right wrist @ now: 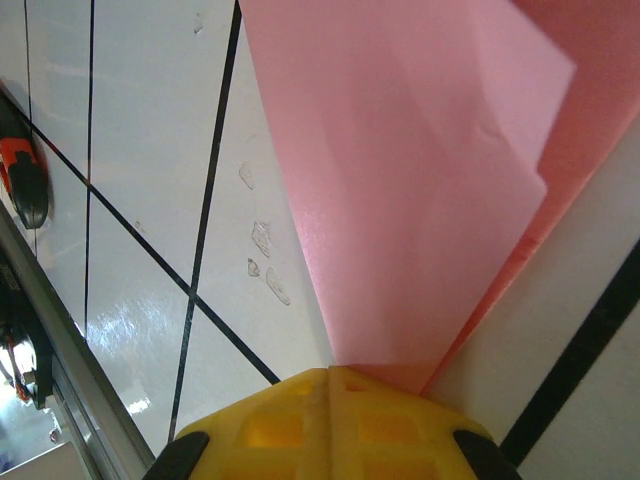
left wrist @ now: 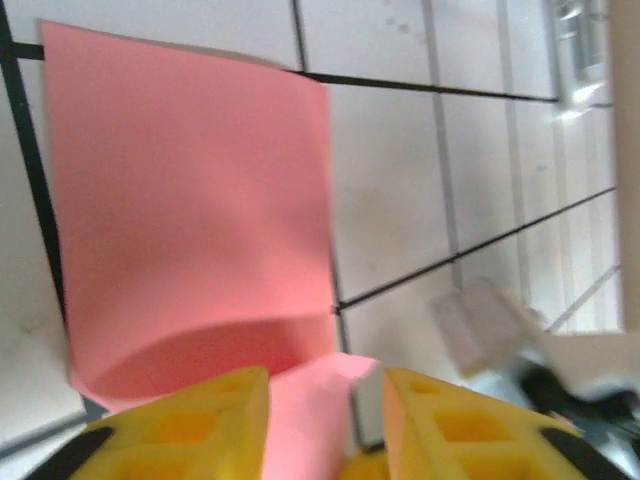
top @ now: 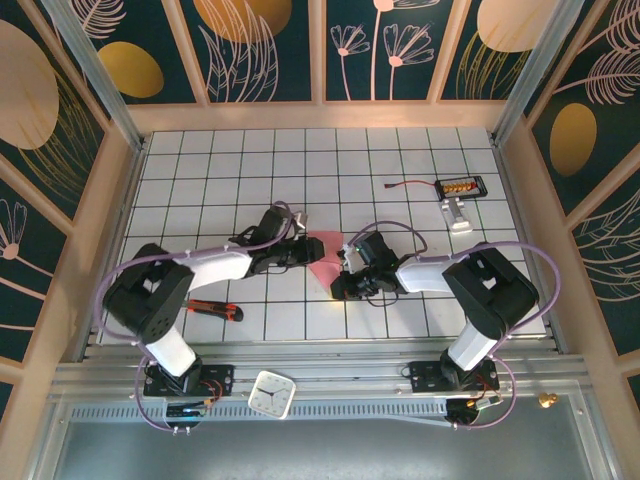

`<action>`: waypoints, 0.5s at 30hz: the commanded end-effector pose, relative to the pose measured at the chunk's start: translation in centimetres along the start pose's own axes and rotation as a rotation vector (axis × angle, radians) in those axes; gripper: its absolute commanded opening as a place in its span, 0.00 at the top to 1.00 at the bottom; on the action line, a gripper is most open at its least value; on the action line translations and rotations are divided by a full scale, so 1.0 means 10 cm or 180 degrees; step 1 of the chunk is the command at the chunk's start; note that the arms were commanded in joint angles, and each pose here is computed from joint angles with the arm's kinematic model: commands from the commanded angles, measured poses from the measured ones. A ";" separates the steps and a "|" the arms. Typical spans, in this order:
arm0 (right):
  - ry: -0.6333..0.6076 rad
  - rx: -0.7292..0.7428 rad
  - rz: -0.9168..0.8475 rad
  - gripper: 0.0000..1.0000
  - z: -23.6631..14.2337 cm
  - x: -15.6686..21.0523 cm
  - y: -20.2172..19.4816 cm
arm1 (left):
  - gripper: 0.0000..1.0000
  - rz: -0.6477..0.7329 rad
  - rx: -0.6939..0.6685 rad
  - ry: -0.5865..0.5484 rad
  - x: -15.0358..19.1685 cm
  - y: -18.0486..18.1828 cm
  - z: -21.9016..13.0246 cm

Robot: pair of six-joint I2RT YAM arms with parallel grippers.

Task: Fold a paper plane with a square sheet of paper (pick it up from the middle)
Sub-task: Third fold the triangle at the center of the table.

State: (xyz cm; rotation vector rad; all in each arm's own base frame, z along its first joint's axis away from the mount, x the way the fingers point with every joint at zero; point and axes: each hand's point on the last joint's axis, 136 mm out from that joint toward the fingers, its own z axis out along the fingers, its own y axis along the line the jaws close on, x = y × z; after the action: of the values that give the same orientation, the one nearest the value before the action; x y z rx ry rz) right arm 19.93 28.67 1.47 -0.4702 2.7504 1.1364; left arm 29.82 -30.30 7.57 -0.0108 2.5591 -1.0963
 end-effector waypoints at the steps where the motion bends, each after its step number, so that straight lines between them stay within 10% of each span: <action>1: 0.0409 0.0473 0.0425 1.00 0.02 0.48 -0.42 | 0.78 -0.0217 0.0133 0.0145 0.19 0.00 -0.09; 6: 0.0397 0.0500 0.0424 1.00 0.00 0.48 -0.43 | 1.00 -0.0307 0.0314 0.0492 0.50 -0.08 -0.04; 15: 0.0390 0.0510 0.0412 1.00 0.01 0.47 -0.44 | 1.00 -0.0520 0.0378 0.0680 0.67 -0.08 0.16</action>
State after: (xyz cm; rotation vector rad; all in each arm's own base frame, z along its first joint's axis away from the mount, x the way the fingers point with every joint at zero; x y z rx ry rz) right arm 19.88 28.61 1.47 -0.4488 2.7574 1.1392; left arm 24.14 -32.44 5.14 -0.0401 2.7126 -1.3105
